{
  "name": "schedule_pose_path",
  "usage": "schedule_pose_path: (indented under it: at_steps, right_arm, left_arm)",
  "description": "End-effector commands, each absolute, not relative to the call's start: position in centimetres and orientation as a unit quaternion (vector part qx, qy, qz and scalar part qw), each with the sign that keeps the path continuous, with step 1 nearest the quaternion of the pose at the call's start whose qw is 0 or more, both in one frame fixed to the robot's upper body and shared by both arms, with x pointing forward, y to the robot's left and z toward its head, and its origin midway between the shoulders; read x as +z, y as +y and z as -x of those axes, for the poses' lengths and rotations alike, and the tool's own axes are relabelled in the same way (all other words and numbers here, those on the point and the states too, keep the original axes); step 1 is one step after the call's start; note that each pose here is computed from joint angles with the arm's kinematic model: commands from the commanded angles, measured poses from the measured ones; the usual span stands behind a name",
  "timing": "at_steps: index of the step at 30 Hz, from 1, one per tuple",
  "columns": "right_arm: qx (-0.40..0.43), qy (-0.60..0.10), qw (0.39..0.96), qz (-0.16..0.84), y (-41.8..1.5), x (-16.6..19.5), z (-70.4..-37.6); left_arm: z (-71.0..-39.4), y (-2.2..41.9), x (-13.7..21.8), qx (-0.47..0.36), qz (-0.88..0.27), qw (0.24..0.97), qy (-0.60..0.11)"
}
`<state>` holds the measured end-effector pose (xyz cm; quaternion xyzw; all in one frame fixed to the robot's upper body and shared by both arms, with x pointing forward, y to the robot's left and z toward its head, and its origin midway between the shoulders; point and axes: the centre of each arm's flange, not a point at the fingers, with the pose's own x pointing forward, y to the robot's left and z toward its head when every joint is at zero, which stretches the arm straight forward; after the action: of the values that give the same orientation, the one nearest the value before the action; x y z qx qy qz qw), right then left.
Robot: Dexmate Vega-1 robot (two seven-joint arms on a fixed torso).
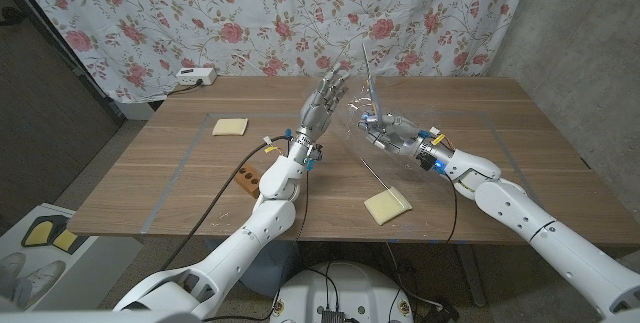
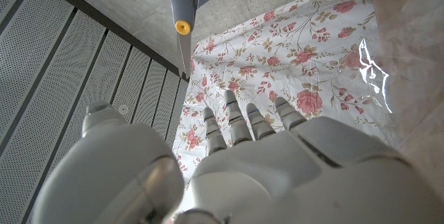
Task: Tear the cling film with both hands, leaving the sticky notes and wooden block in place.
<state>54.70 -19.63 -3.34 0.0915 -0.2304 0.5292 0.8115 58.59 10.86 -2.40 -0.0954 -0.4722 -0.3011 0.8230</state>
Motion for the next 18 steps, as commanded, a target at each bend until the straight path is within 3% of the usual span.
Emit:
schedule_pose_path:
  at_steps: [1,18]
  right_arm:
    - [0.533,-0.221,0.81,-0.106,-19.5,-3.2,-54.8]
    - [0.539,-0.211,0.805,-0.129,-19.6,-2.7,-54.5]
  left_arm:
    - [-57.6,12.4,-2.3,-0.284,0.093,0.823,-0.484]
    - [-56.2,15.3,-1.1,-0.26,0.076,0.82,-0.504]
